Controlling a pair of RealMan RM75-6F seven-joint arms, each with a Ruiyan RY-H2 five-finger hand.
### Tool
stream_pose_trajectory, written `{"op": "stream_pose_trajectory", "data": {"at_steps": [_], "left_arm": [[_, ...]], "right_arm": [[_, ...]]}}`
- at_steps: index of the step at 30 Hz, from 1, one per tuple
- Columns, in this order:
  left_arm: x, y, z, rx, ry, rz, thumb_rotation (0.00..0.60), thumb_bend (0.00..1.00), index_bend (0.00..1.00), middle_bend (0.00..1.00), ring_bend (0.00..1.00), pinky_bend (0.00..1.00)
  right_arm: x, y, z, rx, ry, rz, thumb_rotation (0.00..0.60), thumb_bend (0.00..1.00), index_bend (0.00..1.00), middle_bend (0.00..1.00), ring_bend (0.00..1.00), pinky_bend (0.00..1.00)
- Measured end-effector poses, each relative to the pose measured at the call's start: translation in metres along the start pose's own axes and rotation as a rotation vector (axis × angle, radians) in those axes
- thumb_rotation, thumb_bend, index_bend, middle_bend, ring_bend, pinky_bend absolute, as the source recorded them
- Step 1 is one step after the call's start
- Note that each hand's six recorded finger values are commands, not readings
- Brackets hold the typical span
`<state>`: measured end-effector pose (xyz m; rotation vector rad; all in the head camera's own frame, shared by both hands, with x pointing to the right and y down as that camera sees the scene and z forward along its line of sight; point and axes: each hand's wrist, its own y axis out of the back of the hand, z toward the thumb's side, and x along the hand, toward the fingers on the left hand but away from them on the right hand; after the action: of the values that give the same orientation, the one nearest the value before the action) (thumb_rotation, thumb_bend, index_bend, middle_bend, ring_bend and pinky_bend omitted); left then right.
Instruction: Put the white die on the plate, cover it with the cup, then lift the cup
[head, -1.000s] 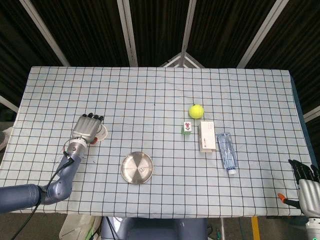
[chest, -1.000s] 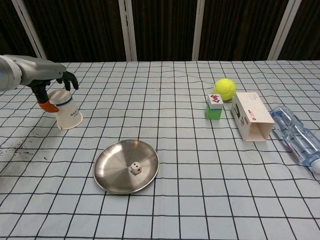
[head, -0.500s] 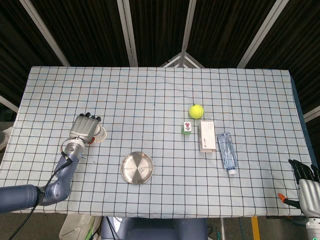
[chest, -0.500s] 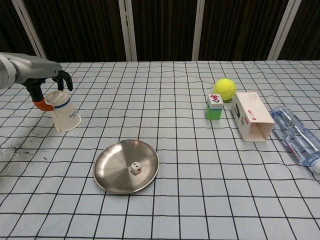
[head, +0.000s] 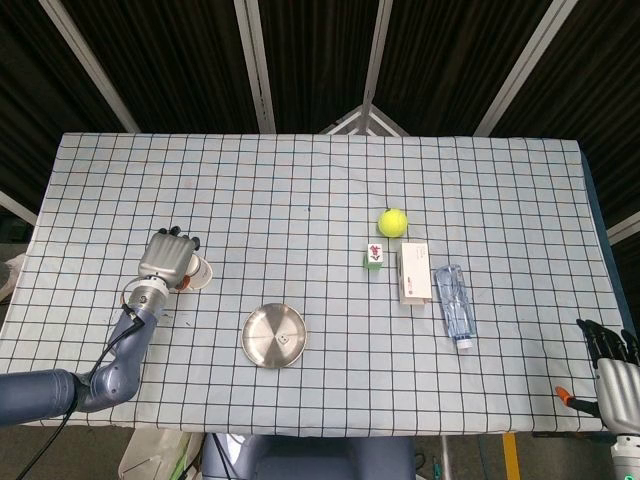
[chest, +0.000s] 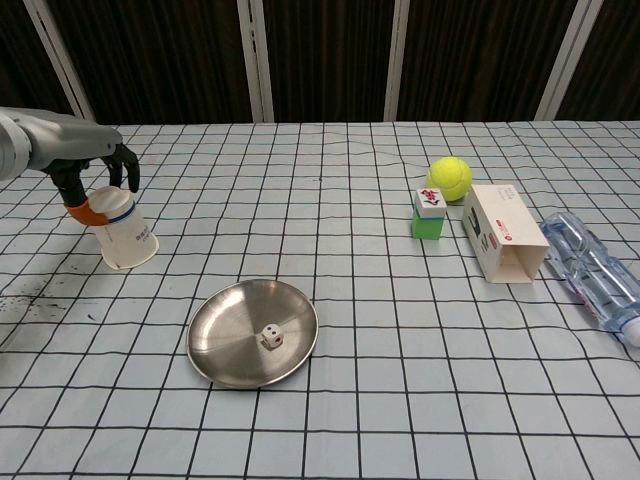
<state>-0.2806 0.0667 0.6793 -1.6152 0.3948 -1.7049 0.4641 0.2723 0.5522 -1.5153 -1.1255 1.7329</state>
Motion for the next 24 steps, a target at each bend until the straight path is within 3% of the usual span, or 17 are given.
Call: {"op": "stream_pose_trajectory", "data": {"at_steps": [9,15,24], "left_arm": [[-0.003,0.005,0.000,-0.005,-0.005,0.009,0.600,0.50,0.35,0.36,0.14,0.20],[-0.013,0.022,0.003,-0.024,-0.025,0.041,0.600,0.50,0.36,0.36,0.14,0.20],[-0.055,0.057,0.032,-0.084,-0.148,0.066,0.600,0.50,0.36,0.36,0.14,0.19]], "right_arm": [[0.000,0.000,0.001,-0.002,0.000,0.003,0.600,0.04,0.11,0.12,0.12,0.04],[0.000,0.001,0.001,-0.008,0.001,0.000,0.600,0.04,0.11,0.12,0.12,0.04],[0.001,0.004,0.000,-0.017,0.000,-0.007,0.600,0.04,0.11,0.12,0.12,0.04]]}}
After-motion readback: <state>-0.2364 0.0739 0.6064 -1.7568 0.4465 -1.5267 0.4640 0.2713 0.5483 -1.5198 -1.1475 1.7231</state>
